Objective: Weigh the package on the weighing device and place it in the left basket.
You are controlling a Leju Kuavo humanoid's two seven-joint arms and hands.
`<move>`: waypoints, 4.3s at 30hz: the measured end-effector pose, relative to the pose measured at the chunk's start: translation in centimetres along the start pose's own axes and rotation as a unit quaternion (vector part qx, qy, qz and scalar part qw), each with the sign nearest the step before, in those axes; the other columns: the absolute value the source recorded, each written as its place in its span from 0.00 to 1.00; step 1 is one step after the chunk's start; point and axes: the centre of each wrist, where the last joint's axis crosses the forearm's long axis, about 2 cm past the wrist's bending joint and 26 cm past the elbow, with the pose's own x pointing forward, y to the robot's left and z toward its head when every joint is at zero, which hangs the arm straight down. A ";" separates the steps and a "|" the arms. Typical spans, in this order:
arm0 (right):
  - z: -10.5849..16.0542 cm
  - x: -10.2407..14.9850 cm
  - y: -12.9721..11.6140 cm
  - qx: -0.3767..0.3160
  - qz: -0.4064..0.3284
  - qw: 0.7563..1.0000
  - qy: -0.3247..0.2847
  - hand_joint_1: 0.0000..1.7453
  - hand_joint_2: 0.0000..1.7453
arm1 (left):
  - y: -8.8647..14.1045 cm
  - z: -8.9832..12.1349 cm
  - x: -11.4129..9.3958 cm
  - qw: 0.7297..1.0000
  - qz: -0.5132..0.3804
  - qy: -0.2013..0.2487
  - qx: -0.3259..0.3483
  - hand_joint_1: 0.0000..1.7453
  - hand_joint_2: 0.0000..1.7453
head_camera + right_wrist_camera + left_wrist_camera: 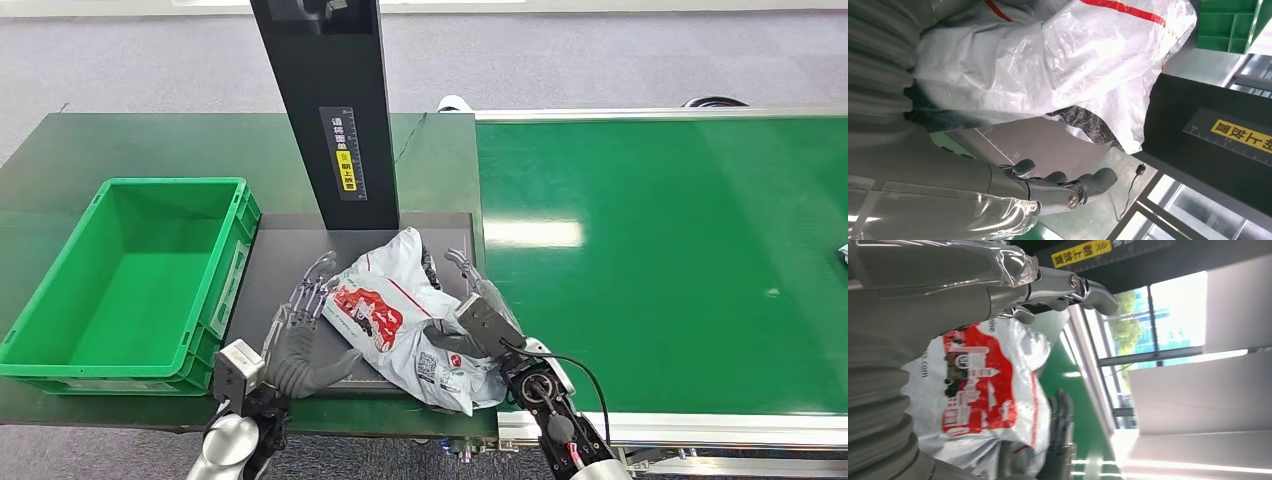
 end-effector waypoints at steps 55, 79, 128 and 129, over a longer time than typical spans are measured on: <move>2.6 6.7 -2.4 -0.199 -0.123 0.946 -0.223 0.00 1.00 | -4.3 -8.4 -0.6 0.951 -0.259 0.153 -0.074 0.00 1.00; 2.1 7.1 -2.4 -0.207 -0.127 0.946 -0.213 0.00 1.00 | -4.9 -9.2 -3.8 0.880 -0.317 0.283 -0.213 0.00 1.00; 3.8 5.9 -3.5 -0.230 -0.130 0.943 -0.202 0.00 1.00 | 2.5 -2.8 2.1 0.928 -0.350 -0.095 0.080 1.00 1.00; 3.8 5.9 -3.5 -0.230 -0.130 0.943 -0.202 0.00 1.00 | 2.6 -2.7 2.3 0.927 -0.350 -0.110 0.083 1.00 1.00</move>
